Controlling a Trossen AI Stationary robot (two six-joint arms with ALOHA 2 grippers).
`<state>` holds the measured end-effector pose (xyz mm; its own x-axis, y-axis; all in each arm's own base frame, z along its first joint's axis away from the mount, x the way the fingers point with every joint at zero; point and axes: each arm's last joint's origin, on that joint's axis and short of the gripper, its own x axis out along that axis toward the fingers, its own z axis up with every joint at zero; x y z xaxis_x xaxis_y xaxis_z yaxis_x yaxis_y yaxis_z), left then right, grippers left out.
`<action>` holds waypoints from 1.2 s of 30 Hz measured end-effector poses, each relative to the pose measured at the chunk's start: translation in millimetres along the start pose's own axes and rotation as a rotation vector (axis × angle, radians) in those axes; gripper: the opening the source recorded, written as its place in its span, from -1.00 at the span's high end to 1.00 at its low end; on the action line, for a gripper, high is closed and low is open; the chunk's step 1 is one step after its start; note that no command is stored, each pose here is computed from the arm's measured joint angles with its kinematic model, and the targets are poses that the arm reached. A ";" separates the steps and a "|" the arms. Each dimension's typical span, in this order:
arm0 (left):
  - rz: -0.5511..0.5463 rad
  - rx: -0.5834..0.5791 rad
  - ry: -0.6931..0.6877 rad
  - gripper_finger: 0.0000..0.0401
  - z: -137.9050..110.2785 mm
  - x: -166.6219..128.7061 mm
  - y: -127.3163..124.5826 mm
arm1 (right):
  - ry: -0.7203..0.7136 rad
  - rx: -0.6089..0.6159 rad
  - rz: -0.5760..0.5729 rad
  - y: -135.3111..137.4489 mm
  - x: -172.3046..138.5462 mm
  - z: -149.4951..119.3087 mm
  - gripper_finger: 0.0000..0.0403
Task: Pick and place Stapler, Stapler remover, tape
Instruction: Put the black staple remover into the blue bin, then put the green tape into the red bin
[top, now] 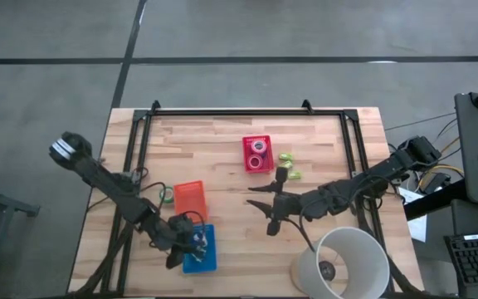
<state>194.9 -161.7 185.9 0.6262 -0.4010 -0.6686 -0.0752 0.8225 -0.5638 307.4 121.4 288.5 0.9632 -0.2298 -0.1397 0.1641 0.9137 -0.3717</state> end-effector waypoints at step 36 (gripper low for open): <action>0.665 0.069 0.088 0.41 -22.8 -88.0 62.8 | 0.017 0.003 -0.007 -1.8 2.1 -6.2 0.36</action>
<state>117.4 -83.9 198.4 0.3978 0.1703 -0.9015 -0.3714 0.9284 0.0115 307.8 117.1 283.2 0.9583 -0.2413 -0.1528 0.1709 0.9131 -0.3702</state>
